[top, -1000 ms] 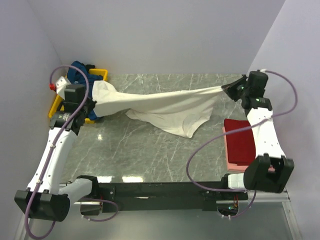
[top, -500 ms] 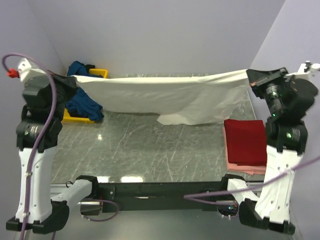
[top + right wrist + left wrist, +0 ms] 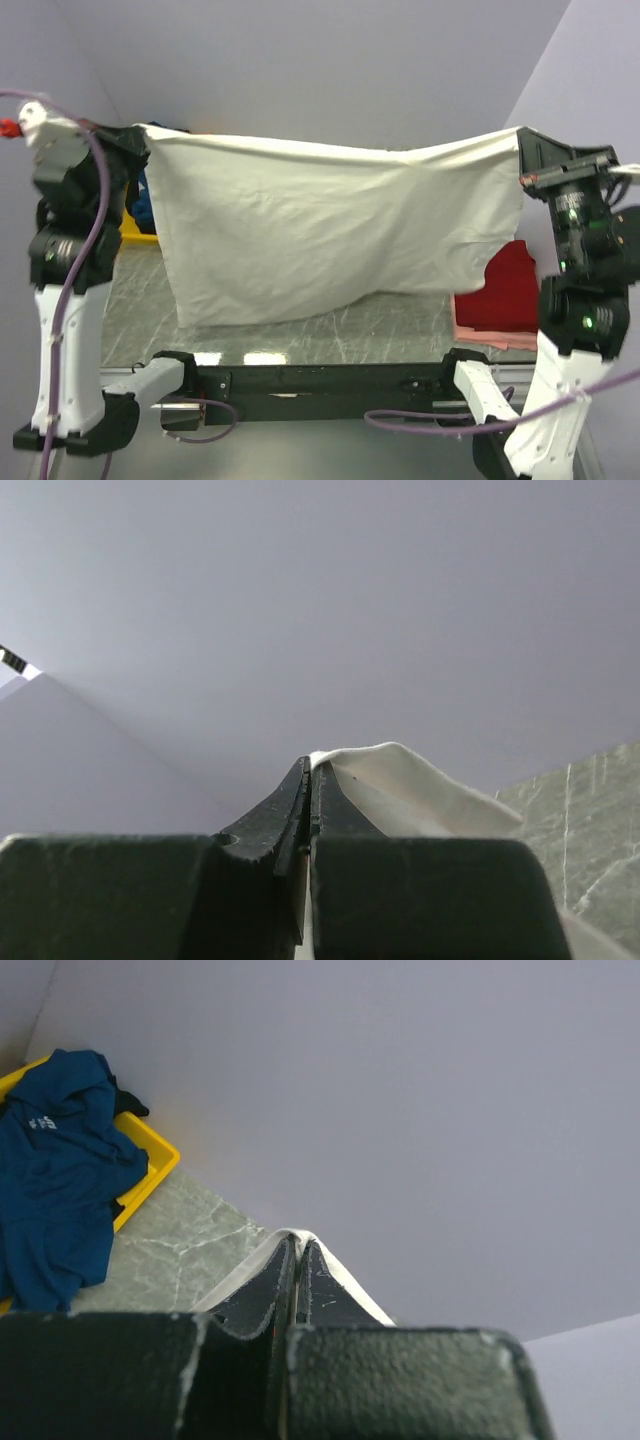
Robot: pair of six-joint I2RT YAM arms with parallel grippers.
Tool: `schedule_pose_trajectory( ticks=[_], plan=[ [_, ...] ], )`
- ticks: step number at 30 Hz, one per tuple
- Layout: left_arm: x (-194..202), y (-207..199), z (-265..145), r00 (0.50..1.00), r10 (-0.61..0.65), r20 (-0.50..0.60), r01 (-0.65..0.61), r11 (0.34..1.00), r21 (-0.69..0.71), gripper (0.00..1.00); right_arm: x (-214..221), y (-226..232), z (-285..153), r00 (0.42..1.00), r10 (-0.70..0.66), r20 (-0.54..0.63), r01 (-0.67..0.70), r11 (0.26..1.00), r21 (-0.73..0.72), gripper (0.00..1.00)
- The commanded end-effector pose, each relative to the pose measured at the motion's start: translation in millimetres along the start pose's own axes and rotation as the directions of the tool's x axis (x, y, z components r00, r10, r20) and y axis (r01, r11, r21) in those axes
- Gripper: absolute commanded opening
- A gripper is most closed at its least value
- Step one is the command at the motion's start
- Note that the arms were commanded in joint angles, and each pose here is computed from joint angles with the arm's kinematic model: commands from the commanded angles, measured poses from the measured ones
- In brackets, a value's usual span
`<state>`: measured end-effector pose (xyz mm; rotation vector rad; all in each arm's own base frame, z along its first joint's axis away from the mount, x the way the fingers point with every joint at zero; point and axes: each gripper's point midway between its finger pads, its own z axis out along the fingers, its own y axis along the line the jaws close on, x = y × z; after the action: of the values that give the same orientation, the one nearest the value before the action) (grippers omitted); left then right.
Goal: Fold and stack the t-shirts
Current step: Flatten the tshirt out
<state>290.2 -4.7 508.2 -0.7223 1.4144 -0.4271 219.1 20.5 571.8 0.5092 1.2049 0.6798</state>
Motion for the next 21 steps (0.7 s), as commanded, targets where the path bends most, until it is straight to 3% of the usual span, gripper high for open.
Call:
schedule_pose_trajectory(
  ticks=[1, 4, 5, 9, 10, 11, 12, 13, 14, 15, 16, 19, 21],
  plan=[
    [6.0, -7.2, 50.3, 0.999, -0.003, 0.044, 0.002, 1.0, 0.01, 0.01, 6.6, -23.6, 54.4, 1.0, 0.014, 0.011, -0.013, 1.0, -0.018, 0.0],
    [13.5, -17.4, 93.8, 0.999, -0.003, 0.053, 0.0, 0.999, 0.055, 0.0, 12.0, -40.5, 93.6, 0.999, 0.026, 0.021, -0.025, 0.999, -0.033, 0.0],
    [31.5, -16.5, 118.7, 1.0, 0.008, 0.007, -0.008, 0.998, 0.07, 0.0, 21.1, -55.7, 113.2, 0.999, 0.033, 0.003, -0.033, 0.999, -0.015, 0.0],
    [24.2, -17.3, 190.4, 0.999, -0.035, 0.009, 0.033, 0.987, 0.156, 0.0, 31.2, -79.7, 169.8, 0.998, 0.063, -0.006, -0.063, 0.998, -0.025, 0.0],
    [41.5, -6.7, 223.8, 0.998, -0.062, -0.026, 0.065, 0.987, 0.147, 0.0, 28.7, -77.4, 180.6, 0.998, 0.062, 0.001, -0.062, 0.997, -0.046, 0.0],
    [28.6, -32.5, 227.8, 0.997, -0.068, -0.037, 0.075, 0.965, 0.251, 0.0, 41.8, -95.2, 203.5, 0.996, 0.08, -0.031, -0.081, 0.996, -0.025, 0.0],
    [22.4, -37.1, 238.6, 0.996, -0.08, -0.044, 0.089, 0.954, 0.285, 0.0, 29.3, -80.6, 213.0, 0.997, 0.08, -0.009, -0.08, 0.994, -0.068, 0.0],
    [43.7, -25.2, 269.2, 0.992, -0.078, -0.094, 0.102, 0.956, 0.274, 0.0, 38.1, -90.5, 232.6, 0.995, 0.089, -0.032, -0.091, 0.993, -0.07, 0.0],
    [11.4, -54.3, 264.1, 0.995, -0.083, -0.045, 0.094, 0.928, 0.36, 0.0, 37.5, -87.6, 241.3, 0.995, 0.096, -0.038, -0.099, 0.992, -0.083, 0.0],
    [7.9, -63.3, 266.1, 0.994, -0.092, -0.062, 0.109, 0.909, 0.403, 0.0, 18.3, -63.0, 244.6, 0.996, 0.087, -0.011, -0.088, 0.986, -0.139, 0.0],
    [12.7, -61.7, 277.7, 0.992, -0.096, -0.078, 0.12, 0.898, 0.424, 0.0, 20.3, -64.6, 253.9, 0.995, 0.094, -0.02, -0.096, 0.984, -0.149, 0.0],
    [-26.9, -86.8, 256.9, 0.99, -0.14, -0.024, 0.13, 0.825, 0.55, 0.0, -4.2, -28.3, 245.2, 0.997, 0.075, 0.029, -0.066, 0.967, -0.248, 0.0],
    [-40.5, -83.4, 249.8, 0.989, -0.144, 0.016, 0.108, 0.811, 0.576, 0.0, -11.7, -25.4, 239.7, 0.996, 0.064, 0.068, -0.045, 0.967, -0.25, 0.0]
  ],
)
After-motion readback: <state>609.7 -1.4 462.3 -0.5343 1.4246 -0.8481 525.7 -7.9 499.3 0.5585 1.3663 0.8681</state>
